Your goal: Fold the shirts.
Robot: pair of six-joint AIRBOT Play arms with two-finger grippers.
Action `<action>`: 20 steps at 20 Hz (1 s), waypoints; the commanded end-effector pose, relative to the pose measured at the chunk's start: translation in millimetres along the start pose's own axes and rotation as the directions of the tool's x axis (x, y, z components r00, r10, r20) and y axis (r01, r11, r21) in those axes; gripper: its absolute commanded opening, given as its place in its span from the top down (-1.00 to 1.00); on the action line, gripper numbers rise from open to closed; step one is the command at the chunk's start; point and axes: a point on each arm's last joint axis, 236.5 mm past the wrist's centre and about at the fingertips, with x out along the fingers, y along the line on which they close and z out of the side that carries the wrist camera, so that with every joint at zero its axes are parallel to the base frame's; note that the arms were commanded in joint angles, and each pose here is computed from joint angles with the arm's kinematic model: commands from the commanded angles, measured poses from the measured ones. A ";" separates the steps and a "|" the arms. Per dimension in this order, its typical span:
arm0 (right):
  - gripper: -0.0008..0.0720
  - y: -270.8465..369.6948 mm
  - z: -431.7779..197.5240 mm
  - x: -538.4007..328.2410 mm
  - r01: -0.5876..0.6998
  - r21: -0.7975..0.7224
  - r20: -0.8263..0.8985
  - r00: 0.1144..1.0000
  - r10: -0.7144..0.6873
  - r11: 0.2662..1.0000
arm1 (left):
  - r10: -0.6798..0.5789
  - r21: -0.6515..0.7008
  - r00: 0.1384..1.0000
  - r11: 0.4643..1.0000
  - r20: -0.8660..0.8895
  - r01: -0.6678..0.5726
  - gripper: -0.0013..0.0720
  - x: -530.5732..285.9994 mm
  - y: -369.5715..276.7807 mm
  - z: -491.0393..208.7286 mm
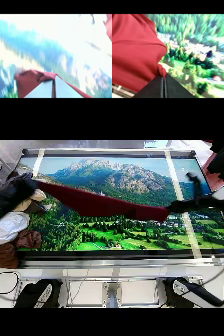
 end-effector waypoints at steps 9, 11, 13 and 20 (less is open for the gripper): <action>0.91 154.3 80.5 -334.6 0.360 -0.191 0.823 0.566 -0.052 0.913 | -0.181 0.252 0.943 0.962 0.278 0.110 0.94 -128.7 -83.0 120.8; 0.91 158.6 99.0 -339.2 0.318 -0.195 0.849 0.528 -0.002 0.928 | -0.129 0.251 0.981 0.964 0.145 0.090 0.94 -96.6 -69.5 94.1; 0.91 135.0 119.2 -301.1 0.250 -0.193 0.791 0.612 0.000 0.949 | -0.063 0.255 0.998 0.965 -0.024 0.067 0.94 -48.0 -49.9 60.6; 0.91 23.6 179.3 -17.1 -0.049 -0.009 0.477 0.878 0.048 0.999 | 0.105 0.187 0.955 0.981 -0.277 -0.054 0.94 157.2 35.1 -28.3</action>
